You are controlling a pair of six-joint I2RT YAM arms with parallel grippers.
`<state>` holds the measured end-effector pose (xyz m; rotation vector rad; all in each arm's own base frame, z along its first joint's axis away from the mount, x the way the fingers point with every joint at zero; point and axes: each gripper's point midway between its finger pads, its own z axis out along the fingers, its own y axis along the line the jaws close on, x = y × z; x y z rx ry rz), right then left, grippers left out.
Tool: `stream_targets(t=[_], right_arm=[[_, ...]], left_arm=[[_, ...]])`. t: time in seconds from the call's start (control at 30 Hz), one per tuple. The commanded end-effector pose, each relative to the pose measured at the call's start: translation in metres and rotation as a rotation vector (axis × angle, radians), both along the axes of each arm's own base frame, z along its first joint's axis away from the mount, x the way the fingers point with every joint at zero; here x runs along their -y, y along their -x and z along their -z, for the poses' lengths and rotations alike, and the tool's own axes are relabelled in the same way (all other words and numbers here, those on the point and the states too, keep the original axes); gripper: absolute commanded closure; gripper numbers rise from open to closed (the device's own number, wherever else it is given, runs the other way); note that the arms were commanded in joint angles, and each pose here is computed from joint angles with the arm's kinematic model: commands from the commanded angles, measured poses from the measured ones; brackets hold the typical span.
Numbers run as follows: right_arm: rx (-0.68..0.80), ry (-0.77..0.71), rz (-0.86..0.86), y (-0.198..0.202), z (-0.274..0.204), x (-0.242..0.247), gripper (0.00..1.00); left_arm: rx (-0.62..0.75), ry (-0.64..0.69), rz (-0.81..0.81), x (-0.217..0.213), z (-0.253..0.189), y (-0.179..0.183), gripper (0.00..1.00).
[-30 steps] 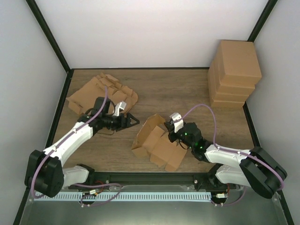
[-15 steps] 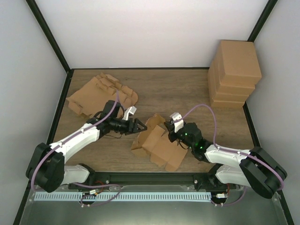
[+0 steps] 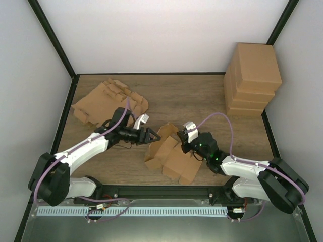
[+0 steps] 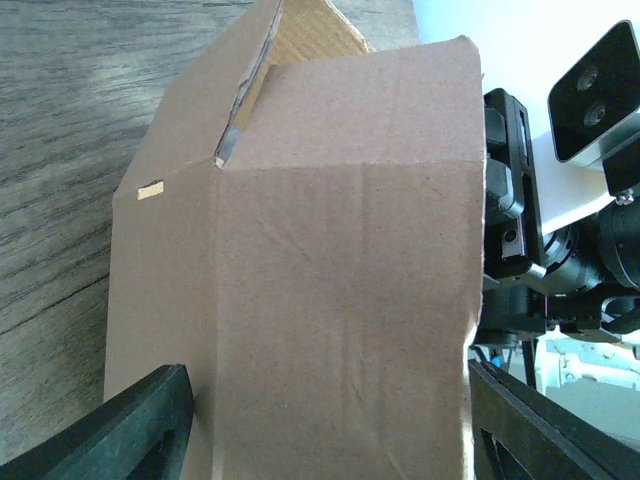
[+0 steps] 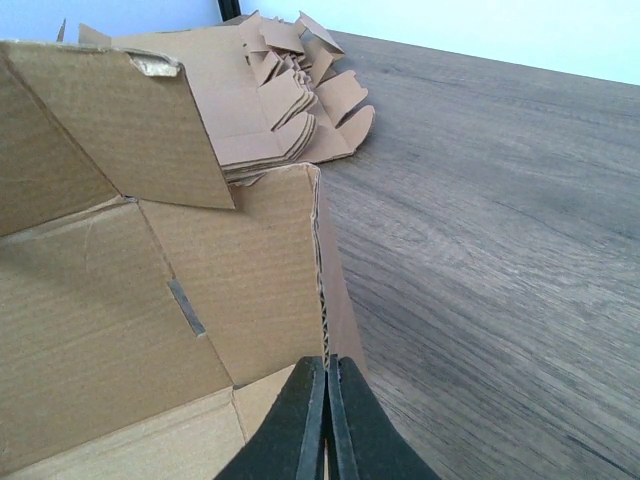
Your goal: Fold the paper box
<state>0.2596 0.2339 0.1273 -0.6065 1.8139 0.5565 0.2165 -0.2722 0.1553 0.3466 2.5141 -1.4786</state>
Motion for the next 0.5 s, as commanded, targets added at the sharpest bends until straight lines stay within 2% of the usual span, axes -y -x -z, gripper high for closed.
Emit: stream_targets(t=[0.0, 0.2, 0.47], right_arm=[[0.047, -0.045, 0.007, -0.002, -0.017, -0.003, 0.99], [0.037, -0.065, 0.0, 0.0, -0.017, -0.005, 0.99], [0.007, -0.072, 0.015, 0.0, -0.011, -0.002, 0.91]], left_arm=[[0.006, 0.021, 0.029, 0.005, 0.0, 0.002, 0.25], [0.0, -0.009, 0.043, 0.012, 0.005, 0.004, 0.29], [0.114, -0.24, 0.032, 0.029, 0.009, 0.001, 0.38]])
